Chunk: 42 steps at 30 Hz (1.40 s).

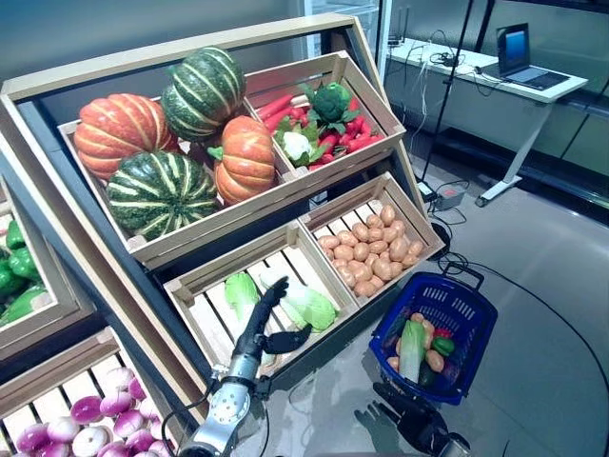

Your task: Put vegetables into the basket

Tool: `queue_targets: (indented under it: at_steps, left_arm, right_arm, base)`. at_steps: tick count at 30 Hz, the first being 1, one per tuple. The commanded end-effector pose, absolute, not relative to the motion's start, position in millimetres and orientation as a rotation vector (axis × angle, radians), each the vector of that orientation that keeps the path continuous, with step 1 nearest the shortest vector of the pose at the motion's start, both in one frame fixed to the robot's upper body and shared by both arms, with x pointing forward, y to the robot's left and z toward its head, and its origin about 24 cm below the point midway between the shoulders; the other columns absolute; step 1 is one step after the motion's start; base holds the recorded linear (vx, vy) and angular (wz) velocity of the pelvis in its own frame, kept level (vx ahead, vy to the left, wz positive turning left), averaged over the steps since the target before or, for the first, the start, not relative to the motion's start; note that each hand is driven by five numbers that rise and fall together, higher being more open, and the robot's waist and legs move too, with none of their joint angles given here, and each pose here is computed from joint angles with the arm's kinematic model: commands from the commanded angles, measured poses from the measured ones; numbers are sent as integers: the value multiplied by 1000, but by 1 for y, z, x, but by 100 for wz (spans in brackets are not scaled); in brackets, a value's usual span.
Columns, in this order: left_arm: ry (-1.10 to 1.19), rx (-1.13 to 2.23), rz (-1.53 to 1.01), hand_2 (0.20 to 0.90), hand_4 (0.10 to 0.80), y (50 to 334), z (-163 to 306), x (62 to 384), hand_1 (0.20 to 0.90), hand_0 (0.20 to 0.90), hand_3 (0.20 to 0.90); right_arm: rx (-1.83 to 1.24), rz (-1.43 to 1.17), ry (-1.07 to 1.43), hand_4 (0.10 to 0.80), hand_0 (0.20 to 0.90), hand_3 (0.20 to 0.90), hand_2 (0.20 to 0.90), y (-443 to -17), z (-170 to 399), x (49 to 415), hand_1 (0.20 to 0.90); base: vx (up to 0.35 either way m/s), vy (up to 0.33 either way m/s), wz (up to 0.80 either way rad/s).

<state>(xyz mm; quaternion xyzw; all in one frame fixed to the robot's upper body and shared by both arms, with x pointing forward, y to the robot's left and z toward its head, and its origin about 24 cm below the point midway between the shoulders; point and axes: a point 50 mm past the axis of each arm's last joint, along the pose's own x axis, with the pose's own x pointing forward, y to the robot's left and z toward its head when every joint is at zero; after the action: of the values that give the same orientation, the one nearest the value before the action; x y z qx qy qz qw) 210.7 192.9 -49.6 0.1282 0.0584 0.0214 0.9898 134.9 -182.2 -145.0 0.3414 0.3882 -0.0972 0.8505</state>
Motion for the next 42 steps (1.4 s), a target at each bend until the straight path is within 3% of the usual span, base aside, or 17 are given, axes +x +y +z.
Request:
queue_targets:
  at_steps: [1,8,19,27,35,42]
  left_arm:
    - [-51,333,225,900,800,216,-5,252,900,900,900]
    - [61,350,415,900,800,228,-10,263,900,900,900]
    - [15,242,552,900,800,215,35,327,900,900,900]
    - [-70,173,642,900,800,225,81,358,900,900,900]
    - [-77,97,817,900,800,260,109,369,900,900,900]
    - [-61,-25,850,900,800,267,125,377,900,900,900]
  right_arm:
    - [575,-32,518,800,900,900,900,-171,-105,195,900]
    - [397,69,295,800,900,900,900,-170,-62,230,900]
    - [346,112,19,800,900,900,900,-168,10,294,900]
    - [306,111,10,800,900,900,900,-174,31,321,900]
    - [306,84,56,800,900,900,900,-186,28,327,900]
    - [308,51,64,800,900,900,900,-192,34,336,900]
  base:
    - [52,-18,4]
    - [-33,-17,2]
    - [-225,15,3]
    - [-106,48,4]
    - [-4,49,-6]
    - [26,7,-5]
